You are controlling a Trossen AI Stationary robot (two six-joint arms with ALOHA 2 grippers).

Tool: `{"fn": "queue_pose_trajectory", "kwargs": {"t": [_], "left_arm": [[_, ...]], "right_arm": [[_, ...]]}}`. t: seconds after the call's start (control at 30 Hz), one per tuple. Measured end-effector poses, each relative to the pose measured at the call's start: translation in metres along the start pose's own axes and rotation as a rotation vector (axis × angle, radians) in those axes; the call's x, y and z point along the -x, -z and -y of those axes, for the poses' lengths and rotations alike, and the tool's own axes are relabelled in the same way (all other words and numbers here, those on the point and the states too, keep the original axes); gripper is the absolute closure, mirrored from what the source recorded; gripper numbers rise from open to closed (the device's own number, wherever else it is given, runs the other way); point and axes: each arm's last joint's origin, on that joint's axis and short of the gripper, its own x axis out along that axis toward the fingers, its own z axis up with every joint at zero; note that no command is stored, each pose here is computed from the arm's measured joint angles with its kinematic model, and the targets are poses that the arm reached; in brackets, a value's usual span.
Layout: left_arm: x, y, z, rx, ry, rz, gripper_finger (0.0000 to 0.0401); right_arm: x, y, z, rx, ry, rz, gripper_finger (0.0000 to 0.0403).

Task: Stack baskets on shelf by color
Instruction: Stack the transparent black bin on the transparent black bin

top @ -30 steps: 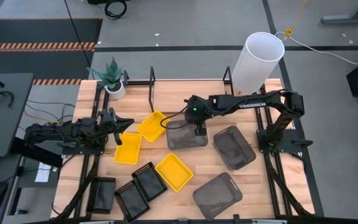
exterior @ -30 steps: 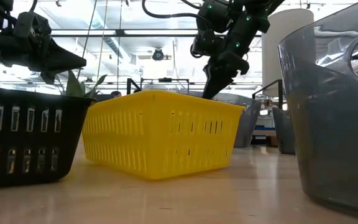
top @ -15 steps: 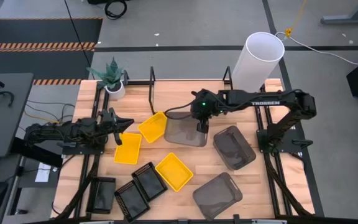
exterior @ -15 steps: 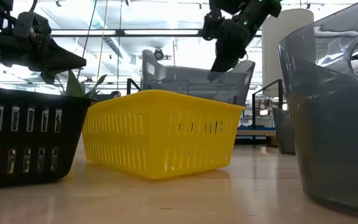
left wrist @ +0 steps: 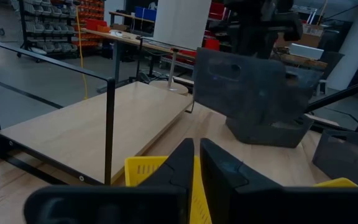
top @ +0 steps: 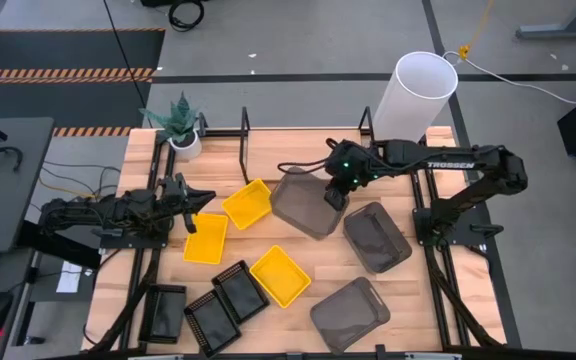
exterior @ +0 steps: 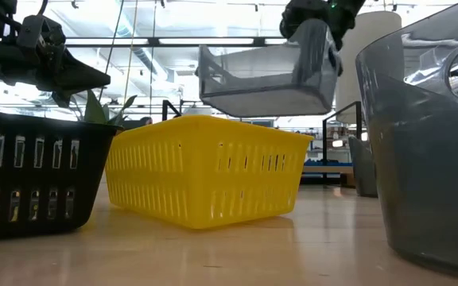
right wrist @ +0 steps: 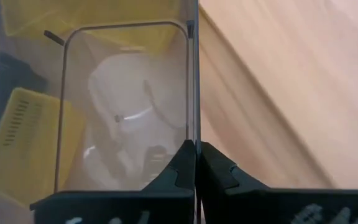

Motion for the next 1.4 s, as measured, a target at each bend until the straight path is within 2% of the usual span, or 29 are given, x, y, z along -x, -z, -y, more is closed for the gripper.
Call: {"fn": "queue_pose_trajectory", "kwargs": {"t": [0.13, 0.3, 0.53, 0.73, 0.9, 1.03, 1.17, 1.4], "left_arm": [[0.000, 0.000, 0.000, 0.000, 0.000, 0.000, 0.0371], [0.000, 0.000, 0.000, 0.000, 0.000, 0.000, 0.0364], [0.000, 0.000, 0.000, 0.000, 0.000, 0.000, 0.0366], [0.000, 0.000, 0.000, 0.000, 0.000, 0.000, 0.0371], [0.000, 0.000, 0.000, 0.000, 0.000, 0.000, 0.0365], [0.000, 0.000, 0.000, 0.000, 0.000, 0.000, 0.0363], [0.000, 0.000, 0.000, 0.000, 0.000, 0.000, 0.0366], [0.000, 0.000, 0.000, 0.000, 0.000, 0.000, 0.0371]], "right_arm": [[0.009, 0.013, -0.003, -0.065, 0.021, -0.066, 0.0396], [0.025, 0.036, -0.010, -0.106, 0.108, -0.153, 0.0396], [0.057, 0.069, -0.022, -0.152, 0.150, -0.184, 0.0397], [0.080, 0.096, -0.022, -0.231, 0.227, -0.251, 0.0397], [0.092, 0.110, -0.022, -0.271, 0.250, -0.273, 0.0398], [0.102, 0.122, -0.018, -0.313, 0.320, -0.306, 0.0398], [0.102, 0.131, -0.019, -0.325, 0.316, -0.307, 0.0398], [0.084, 0.155, -0.008, -0.328, 0.425, -0.326, 0.0398]]}}
